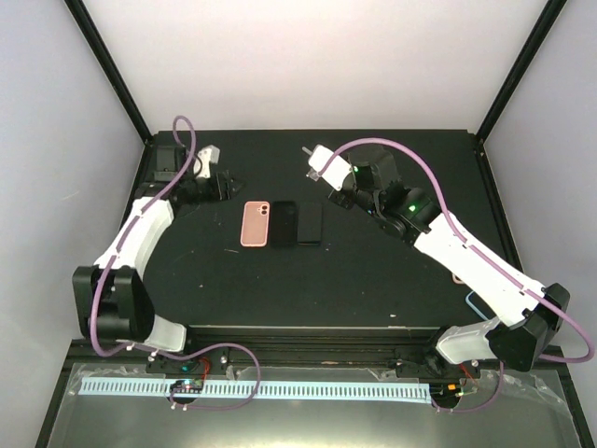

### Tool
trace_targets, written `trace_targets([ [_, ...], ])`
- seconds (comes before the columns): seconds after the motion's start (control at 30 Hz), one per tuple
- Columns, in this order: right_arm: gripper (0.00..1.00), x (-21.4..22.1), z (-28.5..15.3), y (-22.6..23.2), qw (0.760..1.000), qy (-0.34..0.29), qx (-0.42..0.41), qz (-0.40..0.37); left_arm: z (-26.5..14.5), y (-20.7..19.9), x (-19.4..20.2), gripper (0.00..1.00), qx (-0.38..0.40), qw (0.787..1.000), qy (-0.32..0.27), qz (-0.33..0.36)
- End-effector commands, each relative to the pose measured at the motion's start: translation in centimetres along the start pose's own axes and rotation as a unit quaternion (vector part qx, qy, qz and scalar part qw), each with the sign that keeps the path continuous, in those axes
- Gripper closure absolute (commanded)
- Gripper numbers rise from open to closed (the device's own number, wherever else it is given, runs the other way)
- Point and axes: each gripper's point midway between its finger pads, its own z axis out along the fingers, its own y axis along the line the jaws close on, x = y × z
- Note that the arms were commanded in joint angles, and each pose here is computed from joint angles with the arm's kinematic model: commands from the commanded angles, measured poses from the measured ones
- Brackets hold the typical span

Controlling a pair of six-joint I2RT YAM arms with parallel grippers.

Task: Take the phone out of the phone case
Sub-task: Place the phone case at the center of the board, then place the phone at the center of the board.

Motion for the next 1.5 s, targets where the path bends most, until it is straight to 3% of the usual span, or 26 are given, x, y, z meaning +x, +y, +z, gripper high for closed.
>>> trace_targets([
  [0.0, 0.99, -4.7, -1.7, -3.4, 0.996, -0.070, 0.060, -0.011, -4.4, -7.0, -3.4, 0.32, 0.114, 0.992, -0.047, 0.018],
  [0.27, 0.99, -6.7, -0.7, -2.2, 0.989, -0.068, 0.115, -0.068, -8.4, -13.2, -3.8, 0.30, 0.246, 0.968, -0.047, -0.003],
  [0.57, 0.99, -8.2, -0.1, 1.3, 0.974, -0.070, 0.159, -0.147, -9.3, -15.9, -3.5, 0.26, 0.314, 0.948, -0.023, -0.056],
  [0.9, 0.99, -8.9, -0.2, 6.0, 0.948, -0.081, 0.198, -0.237, -8.1, -17.9, -2.9, 0.26, 0.331, 0.940, 0.003, -0.086],
  [1.23, 0.99, -10.1, -1.1, 8.4, 0.920, -0.110, 0.246, -0.286, -7.0, -17.1, -2.6, 0.41, 0.331, 0.935, 0.013, -0.126],
  [1.47, 0.99, -10.6, -1.2, 8.7, 0.912, -0.115, 0.260, -0.295, -6.7, -16.9, -2.2, 0.42, 0.328, 0.935, 0.017, -0.131],
])
